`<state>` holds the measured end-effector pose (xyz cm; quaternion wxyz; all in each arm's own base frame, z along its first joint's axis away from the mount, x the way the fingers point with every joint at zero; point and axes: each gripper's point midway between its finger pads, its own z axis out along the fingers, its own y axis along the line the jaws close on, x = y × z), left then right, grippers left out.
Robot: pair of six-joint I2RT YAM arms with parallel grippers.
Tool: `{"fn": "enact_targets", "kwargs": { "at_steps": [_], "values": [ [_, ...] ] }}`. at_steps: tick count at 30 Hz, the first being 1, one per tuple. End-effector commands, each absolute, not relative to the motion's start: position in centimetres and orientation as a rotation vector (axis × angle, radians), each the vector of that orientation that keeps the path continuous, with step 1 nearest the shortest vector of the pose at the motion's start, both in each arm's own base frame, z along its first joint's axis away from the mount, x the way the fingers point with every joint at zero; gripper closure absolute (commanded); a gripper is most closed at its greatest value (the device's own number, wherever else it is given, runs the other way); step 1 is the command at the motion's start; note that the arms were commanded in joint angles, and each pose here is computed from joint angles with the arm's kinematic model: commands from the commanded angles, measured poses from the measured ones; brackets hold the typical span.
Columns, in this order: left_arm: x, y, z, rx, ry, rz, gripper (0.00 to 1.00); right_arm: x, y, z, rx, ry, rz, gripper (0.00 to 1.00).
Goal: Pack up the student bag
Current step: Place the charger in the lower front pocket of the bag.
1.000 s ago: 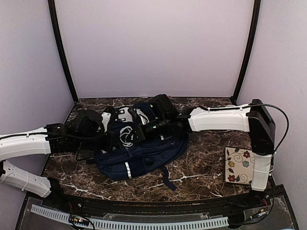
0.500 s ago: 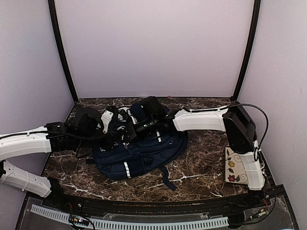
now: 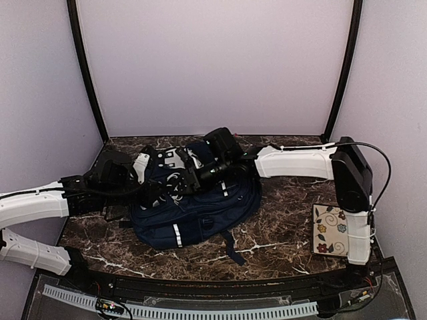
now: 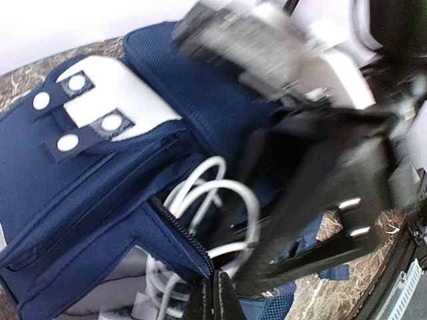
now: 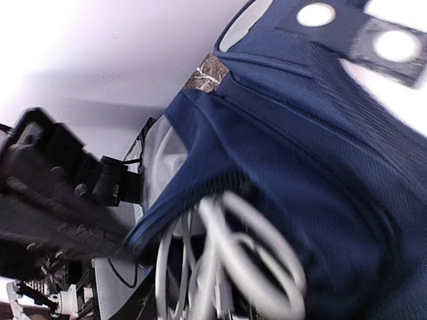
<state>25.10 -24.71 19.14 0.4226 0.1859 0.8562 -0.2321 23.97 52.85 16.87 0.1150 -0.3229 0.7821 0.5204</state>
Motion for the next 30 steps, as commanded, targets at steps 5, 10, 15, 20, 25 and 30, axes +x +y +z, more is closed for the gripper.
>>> {"fn": "enact_targets", "kwargs": {
  "at_steps": [5, 10, 15, 20, 25, 30],
  "values": [
    [24.8, -23.4, 16.6, 0.401, 2.201, -0.565, 1.0, 23.8, 49.1, 21.0, -0.964, 2.292, 1.348, 0.52],
    [24.8, -23.6, 17.1, 0.41, 2.187, -0.574, 1.0, 26.6, 48.7, 20.0, -0.843, 2.326, 1.214, 0.36],
    [24.8, -23.5, 17.6, 0.412, 2.181, -0.577, 1.0, 27.2, 51.1, 19.9, -0.865, 2.28, 1.258, 0.4],
    [24.7, -23.4, 18.2, 0.422, 2.169, -0.57, 1.0, 25.9, 52.8, 18.6, -0.92, 2.291, 1.321, 0.74],
    [24.8, -23.9, 19.8, 0.451, 2.134, -0.588, 1.0, 25.4, 53.2, 16.4, -0.922, 2.335, 1.337, 1.0],
    [25.3, -24.3, 22.9, 0.469, 2.053, -0.597, 1.0, 22.6, 54.8, 17.4, -1.069, 2.288, 1.411, 1.0]
  ]
}}
